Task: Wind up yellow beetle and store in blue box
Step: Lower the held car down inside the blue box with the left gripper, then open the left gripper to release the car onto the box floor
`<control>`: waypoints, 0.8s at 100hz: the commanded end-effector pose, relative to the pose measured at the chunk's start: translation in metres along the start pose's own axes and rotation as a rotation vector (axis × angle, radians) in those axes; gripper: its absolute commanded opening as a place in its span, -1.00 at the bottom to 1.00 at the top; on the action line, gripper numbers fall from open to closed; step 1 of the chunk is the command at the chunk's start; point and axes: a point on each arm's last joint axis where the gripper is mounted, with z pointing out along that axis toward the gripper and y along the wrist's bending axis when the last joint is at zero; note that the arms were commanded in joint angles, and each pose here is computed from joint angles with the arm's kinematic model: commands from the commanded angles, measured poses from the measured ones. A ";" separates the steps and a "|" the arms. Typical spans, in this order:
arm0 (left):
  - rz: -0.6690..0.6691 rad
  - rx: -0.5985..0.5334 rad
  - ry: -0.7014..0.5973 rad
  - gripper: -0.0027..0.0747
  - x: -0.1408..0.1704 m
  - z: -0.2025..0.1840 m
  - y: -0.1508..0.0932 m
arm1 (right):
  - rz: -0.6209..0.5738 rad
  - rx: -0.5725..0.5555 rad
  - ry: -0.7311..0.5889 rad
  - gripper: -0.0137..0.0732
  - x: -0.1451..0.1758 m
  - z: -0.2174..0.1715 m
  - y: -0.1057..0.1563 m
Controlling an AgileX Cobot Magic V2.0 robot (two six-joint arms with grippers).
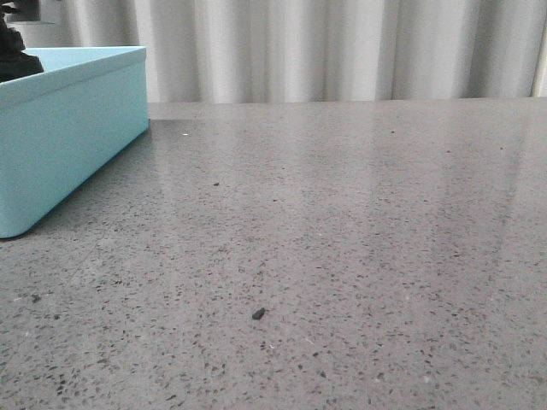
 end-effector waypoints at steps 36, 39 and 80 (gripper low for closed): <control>0.008 -0.018 -0.105 0.08 -0.009 -0.060 -0.005 | -0.009 0.007 -0.090 -0.83 -0.011 -0.006 0.000; 0.005 -0.022 -0.116 0.07 -0.010 -0.064 -0.005 | -0.009 0.007 -0.090 -0.83 -0.011 -0.006 0.000; -0.017 -0.072 -0.260 -0.30 0.004 -0.123 -0.019 | -0.044 0.048 -0.203 -0.83 -0.007 -0.026 -0.002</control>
